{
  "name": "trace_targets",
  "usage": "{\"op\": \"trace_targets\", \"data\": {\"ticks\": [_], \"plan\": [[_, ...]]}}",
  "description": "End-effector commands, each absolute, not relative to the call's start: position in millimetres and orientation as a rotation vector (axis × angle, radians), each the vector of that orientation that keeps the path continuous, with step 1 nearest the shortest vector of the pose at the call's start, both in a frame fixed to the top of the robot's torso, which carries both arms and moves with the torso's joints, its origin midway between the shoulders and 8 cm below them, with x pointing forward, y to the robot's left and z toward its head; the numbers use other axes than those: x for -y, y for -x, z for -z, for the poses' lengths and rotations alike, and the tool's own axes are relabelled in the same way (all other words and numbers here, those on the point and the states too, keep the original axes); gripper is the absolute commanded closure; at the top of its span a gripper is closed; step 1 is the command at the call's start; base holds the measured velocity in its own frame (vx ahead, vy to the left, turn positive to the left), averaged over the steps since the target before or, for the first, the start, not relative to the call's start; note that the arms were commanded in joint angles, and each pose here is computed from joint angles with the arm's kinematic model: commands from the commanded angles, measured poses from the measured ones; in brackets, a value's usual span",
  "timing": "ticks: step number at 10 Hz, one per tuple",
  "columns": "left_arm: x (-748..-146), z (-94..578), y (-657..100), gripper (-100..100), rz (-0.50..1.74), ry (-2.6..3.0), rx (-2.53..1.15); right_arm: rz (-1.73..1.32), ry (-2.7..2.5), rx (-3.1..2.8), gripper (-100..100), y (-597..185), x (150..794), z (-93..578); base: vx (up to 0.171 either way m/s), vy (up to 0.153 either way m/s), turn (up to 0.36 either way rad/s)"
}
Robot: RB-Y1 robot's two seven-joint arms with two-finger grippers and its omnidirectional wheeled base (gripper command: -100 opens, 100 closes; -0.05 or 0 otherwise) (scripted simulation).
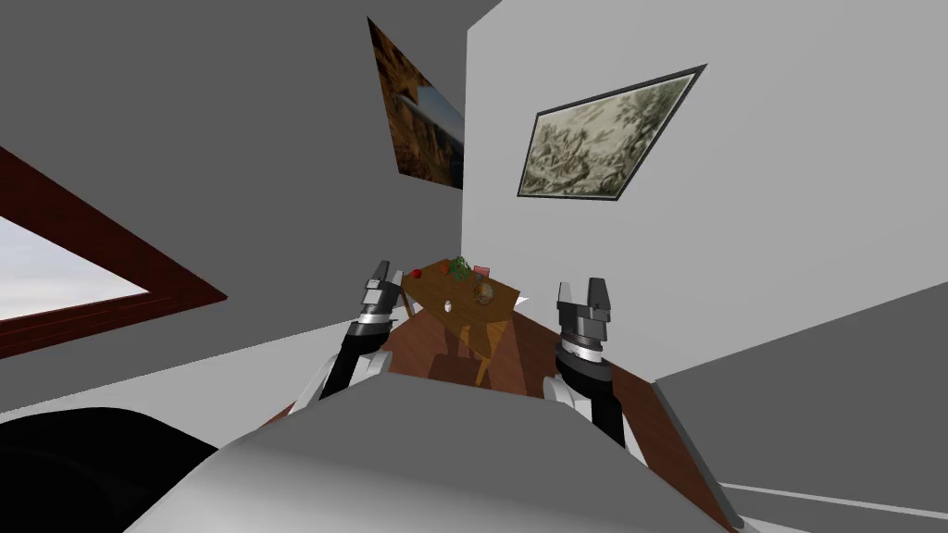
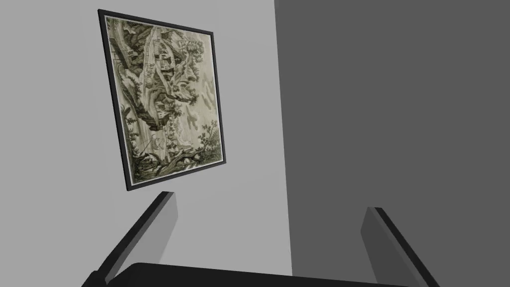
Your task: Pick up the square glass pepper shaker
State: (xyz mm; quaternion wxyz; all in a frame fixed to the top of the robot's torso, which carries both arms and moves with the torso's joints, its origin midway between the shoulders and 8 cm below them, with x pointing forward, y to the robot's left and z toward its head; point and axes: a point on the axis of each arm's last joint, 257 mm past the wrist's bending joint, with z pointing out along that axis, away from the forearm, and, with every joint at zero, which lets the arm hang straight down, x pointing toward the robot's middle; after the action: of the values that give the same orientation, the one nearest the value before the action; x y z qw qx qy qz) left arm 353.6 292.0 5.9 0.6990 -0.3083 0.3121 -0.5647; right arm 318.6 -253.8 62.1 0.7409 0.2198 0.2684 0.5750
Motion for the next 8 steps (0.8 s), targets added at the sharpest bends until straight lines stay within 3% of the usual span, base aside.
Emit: {"op": "trace_targets", "data": {"ticks": [1,8], "plan": [[-285.8,7.0,-361.6,-100,1.251,0.671,-0.76,-1.261,-0.482,-0.589,0,-318.6,253.8,-62.1,0.007,0.022,-0.077],[-266.9,88.2,-394.2,-100,1.196,0.686,-1.0,-1.261,-0.482,-0.589,0,-318.6,253.8,-62.1,0.007,0.068,-0.103]]}}
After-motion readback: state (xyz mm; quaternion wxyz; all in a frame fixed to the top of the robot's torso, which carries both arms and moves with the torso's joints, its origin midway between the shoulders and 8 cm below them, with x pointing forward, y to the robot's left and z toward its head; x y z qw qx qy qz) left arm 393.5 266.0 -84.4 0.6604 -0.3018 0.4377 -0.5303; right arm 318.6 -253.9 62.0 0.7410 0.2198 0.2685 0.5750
